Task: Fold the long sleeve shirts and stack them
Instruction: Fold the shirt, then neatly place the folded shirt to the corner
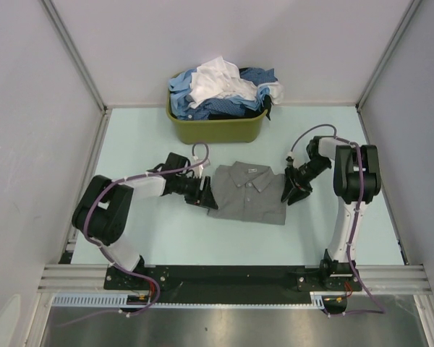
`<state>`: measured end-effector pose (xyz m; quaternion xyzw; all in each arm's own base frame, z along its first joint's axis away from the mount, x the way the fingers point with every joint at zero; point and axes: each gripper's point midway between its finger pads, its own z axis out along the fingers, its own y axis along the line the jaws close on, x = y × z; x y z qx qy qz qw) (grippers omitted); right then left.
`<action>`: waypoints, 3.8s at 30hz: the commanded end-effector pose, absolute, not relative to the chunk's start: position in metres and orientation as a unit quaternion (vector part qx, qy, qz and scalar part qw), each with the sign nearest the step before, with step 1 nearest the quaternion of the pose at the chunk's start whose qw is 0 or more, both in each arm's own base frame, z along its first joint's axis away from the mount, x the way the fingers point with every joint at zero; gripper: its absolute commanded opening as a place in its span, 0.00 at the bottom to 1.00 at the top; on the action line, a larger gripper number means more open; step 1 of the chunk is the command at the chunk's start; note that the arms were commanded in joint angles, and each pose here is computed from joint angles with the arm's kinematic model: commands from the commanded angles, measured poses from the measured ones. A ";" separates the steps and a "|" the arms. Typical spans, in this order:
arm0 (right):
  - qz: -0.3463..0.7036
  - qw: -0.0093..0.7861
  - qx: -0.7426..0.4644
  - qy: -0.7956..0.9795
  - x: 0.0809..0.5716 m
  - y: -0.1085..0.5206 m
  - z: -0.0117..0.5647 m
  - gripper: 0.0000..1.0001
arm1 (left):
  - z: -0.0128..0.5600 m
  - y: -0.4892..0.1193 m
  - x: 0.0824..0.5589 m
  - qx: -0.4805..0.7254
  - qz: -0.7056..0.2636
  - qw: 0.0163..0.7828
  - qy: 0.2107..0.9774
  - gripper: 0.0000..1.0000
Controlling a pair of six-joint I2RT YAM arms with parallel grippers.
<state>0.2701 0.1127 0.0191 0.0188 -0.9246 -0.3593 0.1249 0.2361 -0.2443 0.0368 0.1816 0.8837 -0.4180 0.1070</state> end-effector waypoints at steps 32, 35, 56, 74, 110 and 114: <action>-0.188 -0.296 0.589 -0.728 0.243 0.389 0.051 0.34 | 0.054 -0.169 0.284 -0.021 -0.417 0.176 0.891 0.91; -0.195 -0.283 0.596 -0.726 0.235 0.390 0.041 0.36 | 0.049 -0.169 0.283 -0.033 -0.420 0.167 0.892 0.92; -0.253 -0.291 0.570 -0.726 0.238 0.373 0.076 0.00 | 0.035 -0.195 0.282 -0.050 -0.457 0.122 0.880 0.89; -0.293 -0.288 0.559 -0.720 0.238 0.371 0.100 0.00 | 0.022 -0.264 0.288 -0.082 -0.511 0.067 0.853 0.89; -0.227 -0.261 0.407 -0.845 0.306 0.242 0.123 1.00 | 0.081 0.042 0.382 0.015 -0.076 0.218 0.973 0.00; -0.222 -0.264 0.406 -0.846 0.311 0.239 0.123 1.00 | 0.102 0.071 0.421 0.009 -0.039 0.254 0.966 0.00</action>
